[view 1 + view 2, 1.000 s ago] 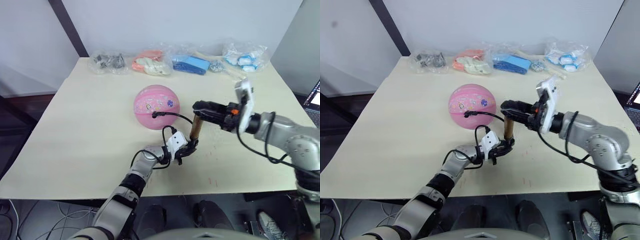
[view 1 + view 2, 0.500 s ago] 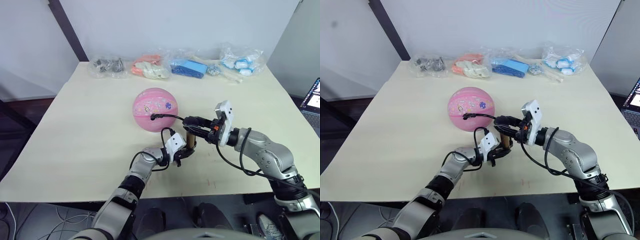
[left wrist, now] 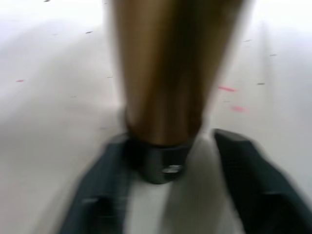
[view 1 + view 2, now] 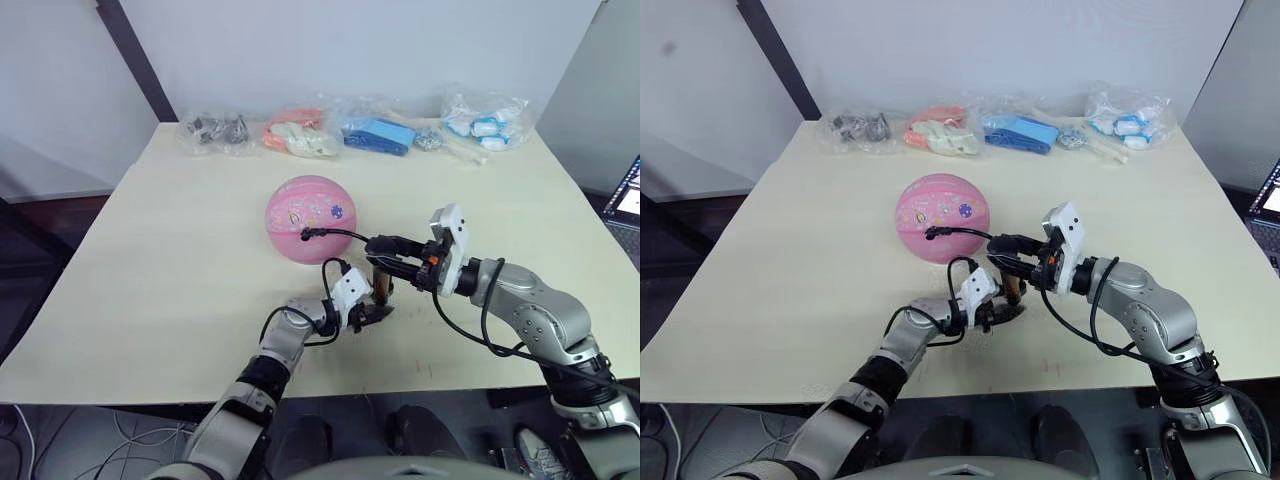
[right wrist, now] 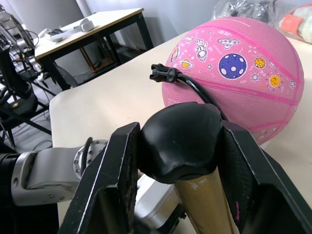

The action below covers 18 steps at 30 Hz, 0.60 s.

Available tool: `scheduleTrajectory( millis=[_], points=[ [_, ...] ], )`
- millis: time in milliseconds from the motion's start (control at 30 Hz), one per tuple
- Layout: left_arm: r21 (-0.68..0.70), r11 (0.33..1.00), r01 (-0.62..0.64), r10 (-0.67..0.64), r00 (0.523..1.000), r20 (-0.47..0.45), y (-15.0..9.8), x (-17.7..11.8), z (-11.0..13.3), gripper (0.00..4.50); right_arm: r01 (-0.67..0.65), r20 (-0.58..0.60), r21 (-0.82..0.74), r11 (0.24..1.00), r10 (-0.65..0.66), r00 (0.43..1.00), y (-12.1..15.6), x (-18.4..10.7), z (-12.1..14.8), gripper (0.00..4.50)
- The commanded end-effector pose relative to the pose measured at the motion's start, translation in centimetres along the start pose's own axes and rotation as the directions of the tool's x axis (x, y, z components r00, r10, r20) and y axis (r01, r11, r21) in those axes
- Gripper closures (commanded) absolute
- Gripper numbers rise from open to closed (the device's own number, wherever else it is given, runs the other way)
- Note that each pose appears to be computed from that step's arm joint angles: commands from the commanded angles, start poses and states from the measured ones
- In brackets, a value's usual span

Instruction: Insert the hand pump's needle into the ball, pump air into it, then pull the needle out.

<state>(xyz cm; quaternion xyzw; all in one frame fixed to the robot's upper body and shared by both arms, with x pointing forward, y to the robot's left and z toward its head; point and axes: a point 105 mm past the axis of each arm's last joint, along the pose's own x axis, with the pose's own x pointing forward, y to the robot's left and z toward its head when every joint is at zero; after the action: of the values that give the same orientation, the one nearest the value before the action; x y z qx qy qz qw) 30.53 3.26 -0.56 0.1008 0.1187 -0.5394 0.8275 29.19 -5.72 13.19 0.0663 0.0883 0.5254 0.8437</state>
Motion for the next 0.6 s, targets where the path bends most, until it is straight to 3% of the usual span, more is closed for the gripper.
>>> scheduleTrajectory(
  millis=[33,300,600],
  points=[
    [-0.044,0.999,0.0,0.0,1.0,0.012,-0.4,-1.4,-0.2,0.0,0.114,-0.246,0.141,0.983,-0.076,0.966,-1.2,-1.0,-6.6,2.74],
    [-0.056,0.998,-0.038,0.041,0.998,0.052,0.0,-4.6,1.7,0.0,0.114,-0.221,0.105,0.988,-0.088,0.971,-1.3,-1.3,-4.8,2.74],
    [-0.071,0.997,-0.011,0.021,0.988,0.155,-0.2,-9.8,5.2,0.0,0.049,-0.153,0.05,0.998,-0.041,0.987,0.4,-1.7,0.9,2.74]
  ],
)
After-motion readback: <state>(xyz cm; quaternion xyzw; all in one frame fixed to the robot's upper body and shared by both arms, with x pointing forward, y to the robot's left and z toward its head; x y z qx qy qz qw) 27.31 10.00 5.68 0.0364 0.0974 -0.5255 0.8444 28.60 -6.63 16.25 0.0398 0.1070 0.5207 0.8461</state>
